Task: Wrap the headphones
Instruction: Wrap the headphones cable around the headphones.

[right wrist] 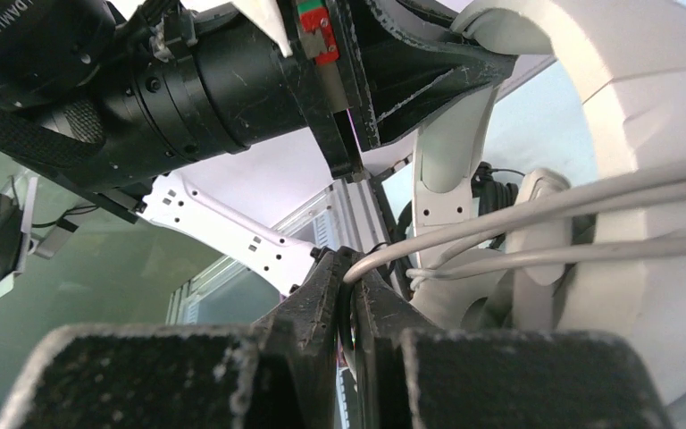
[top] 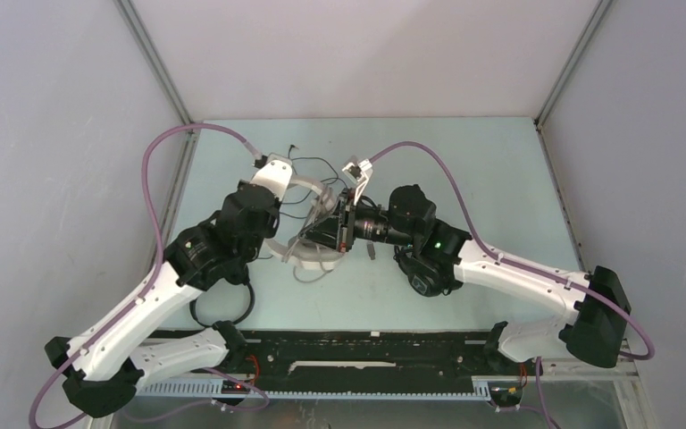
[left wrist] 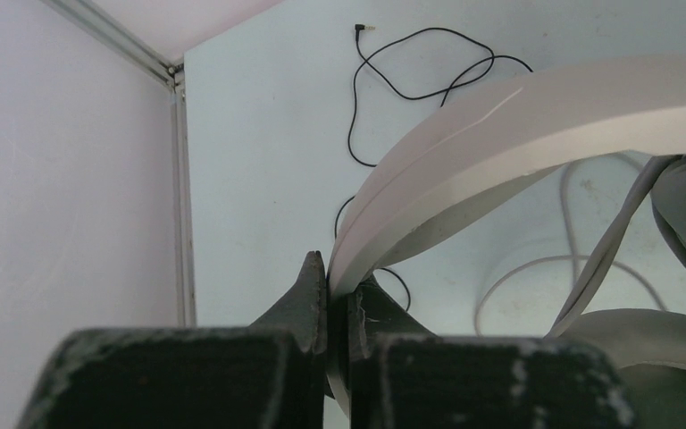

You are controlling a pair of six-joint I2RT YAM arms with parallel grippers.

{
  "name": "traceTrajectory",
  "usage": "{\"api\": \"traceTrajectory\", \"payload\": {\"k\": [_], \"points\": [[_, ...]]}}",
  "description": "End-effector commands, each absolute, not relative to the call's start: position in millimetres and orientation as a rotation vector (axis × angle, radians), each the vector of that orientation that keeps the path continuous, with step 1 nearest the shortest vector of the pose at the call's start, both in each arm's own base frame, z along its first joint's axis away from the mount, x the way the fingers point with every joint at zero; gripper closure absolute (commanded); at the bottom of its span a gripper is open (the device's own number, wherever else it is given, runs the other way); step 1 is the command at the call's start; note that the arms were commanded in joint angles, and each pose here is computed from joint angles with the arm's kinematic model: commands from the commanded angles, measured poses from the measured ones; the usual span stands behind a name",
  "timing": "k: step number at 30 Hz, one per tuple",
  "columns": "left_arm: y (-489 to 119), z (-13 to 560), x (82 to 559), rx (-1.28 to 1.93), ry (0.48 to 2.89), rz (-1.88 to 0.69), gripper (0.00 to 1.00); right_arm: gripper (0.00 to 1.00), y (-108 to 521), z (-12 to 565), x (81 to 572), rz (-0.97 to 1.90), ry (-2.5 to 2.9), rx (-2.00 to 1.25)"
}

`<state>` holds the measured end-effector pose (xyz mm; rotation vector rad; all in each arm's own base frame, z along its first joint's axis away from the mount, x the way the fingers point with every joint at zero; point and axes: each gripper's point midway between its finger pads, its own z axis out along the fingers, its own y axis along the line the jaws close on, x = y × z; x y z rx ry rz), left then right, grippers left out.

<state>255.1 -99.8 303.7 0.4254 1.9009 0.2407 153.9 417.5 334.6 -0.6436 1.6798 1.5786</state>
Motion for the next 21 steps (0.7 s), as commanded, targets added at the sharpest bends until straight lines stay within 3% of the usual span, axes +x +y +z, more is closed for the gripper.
{"api": "traceTrajectory", "payload": {"k": [1, 14, 21], "points": [[-95, 352, 264, 0.080, 1.814, 0.124, 1.00, 0.89, 425, 375, 130, 1.619, 1.512, -0.735], [-83, 373, 264, -0.173, 1.780, 0.024, 1.00, 0.79, 436, 339, 137, 1.336, 1.551, -0.783], [-78, 394, 263, -0.249, 1.726, -0.055, 1.00, 0.79, 443, 321, 149, 1.071, 1.472, -0.866]]}}
